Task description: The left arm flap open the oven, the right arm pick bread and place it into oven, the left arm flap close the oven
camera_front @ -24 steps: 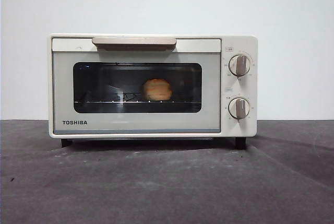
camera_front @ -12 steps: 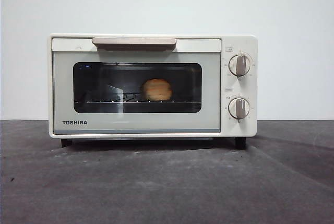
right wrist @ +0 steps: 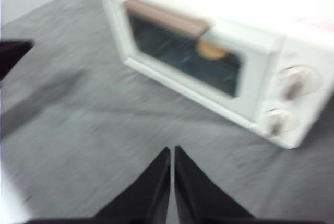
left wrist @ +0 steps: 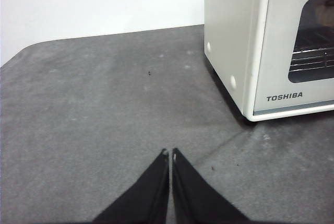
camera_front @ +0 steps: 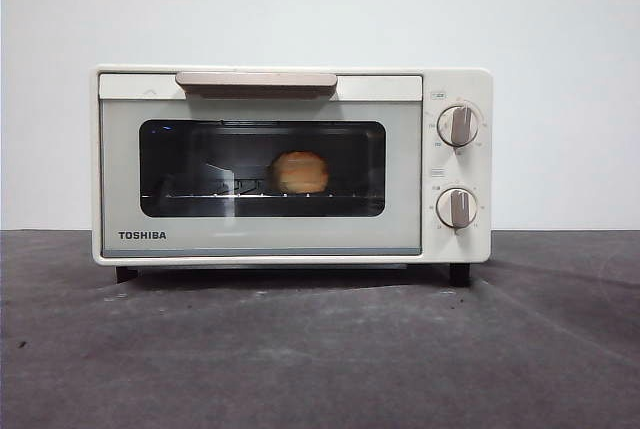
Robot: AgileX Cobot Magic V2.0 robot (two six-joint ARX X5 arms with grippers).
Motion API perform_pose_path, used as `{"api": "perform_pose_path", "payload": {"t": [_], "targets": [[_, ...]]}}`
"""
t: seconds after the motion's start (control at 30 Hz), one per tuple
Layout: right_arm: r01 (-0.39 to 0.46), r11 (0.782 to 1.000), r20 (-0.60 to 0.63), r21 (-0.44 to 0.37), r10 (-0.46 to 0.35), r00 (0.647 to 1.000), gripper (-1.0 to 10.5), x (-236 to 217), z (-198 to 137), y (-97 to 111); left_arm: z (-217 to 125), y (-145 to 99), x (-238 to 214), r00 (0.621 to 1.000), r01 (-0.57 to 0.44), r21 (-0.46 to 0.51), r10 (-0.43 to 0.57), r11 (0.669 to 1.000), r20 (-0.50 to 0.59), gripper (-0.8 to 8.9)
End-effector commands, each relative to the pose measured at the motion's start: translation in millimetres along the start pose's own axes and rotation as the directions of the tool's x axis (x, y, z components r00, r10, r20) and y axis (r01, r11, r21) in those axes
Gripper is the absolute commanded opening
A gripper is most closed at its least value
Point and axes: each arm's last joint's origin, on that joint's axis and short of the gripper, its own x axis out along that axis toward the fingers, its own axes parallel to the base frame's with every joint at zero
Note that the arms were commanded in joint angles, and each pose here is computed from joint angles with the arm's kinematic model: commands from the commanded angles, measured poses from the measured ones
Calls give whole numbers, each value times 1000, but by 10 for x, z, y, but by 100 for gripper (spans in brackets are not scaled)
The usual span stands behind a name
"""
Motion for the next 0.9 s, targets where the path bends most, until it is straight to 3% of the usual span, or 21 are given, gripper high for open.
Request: {"api": "perform_pose_path", "payload": {"t": [0.03, 0.13, 0.23, 0.37, 0.57, 0.77, 0.9], "targets": [[56, 998, 69, -4, -56, 996, 8, -74, 27, -102, -71, -4, 19, 1000, -3, -7, 2, 1000, -24, 19], [121, 992, 150, 34, -125, 981, 8, -167, -56, -250, -71, -4, 19, 1000, -3, -7, 2, 1000, -24, 19], [225, 973, 234, 47, -230, 945, 8, -218, -196, -388, -71, -4, 19, 1000, -3, -7, 2, 1000, -24, 19], [373, 925, 350, 68, -373, 859, 8, -262, -471, -539, -71, -4, 19, 1000, -3, -7, 2, 1000, -24, 19], [513, 849, 434, 127, -512, 741, 8, -219, -879, -671, -71, -4, 19, 1000, -3, -7, 2, 1000, -24, 19], [552, 820, 419, 152, -560, 715, 8, -121, -1232, -746, -71, -4, 19, 1000, -3, -7, 3, 1000, -24, 19], [556, 815, 407, 163, -569, 714, 8, -54, -1388, -781, -71, -4, 19, 1000, -3, -7, 2, 1000, -24, 19]]}}
